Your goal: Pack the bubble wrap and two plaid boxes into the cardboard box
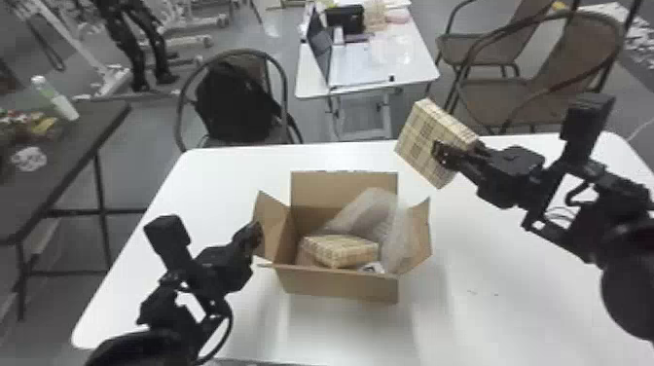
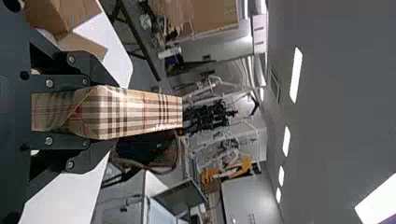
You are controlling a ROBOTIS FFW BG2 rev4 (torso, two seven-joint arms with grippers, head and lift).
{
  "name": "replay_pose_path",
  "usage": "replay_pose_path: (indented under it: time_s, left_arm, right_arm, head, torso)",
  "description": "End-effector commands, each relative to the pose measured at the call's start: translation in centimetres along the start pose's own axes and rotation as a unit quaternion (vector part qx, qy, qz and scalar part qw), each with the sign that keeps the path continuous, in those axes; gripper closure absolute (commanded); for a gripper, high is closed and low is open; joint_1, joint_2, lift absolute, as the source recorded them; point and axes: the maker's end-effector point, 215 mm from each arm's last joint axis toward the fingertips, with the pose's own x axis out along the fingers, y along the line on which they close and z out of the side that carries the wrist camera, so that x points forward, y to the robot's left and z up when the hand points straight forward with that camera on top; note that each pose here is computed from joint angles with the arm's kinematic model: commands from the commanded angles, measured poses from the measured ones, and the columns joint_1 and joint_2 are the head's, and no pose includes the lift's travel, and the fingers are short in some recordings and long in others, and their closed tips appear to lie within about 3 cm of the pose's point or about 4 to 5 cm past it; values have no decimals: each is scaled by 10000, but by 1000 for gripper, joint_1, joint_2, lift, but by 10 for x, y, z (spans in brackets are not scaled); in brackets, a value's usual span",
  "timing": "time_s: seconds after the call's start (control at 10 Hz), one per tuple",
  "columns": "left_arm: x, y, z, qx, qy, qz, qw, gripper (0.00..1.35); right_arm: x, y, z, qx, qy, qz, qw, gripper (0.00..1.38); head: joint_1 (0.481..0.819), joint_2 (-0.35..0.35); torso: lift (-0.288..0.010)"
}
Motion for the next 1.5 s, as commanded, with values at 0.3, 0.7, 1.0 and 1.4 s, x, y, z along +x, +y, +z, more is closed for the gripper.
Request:
replay_pose_path:
  time_s: [0.3,0.7,1.0,1.4]
  left_arm:
    - [3,-2,0,2,1,-12,10000,1191]
    - [5,-3,-1,9,18,-23,10000,1191]
    - [5,-4,-2,8,27,-29,10000,1191]
    - [5,-4,-2,37,32,-26,10000,1191]
  right_arm:
    - [55,81,-56,259,859,1301,9874,904]
    - [58,97,-96,635,1230,1854,9729,903]
    - [56,102,-99,1620,768,1893,9654,904]
    - [57,115,-106,2415,673,1943,9484,219]
  head:
    - [695,339]
    - [695,350]
    - [695,350]
    - [695,350]
  torso:
    - [-90]
    - [-90]
    - [-90]
    - [-90]
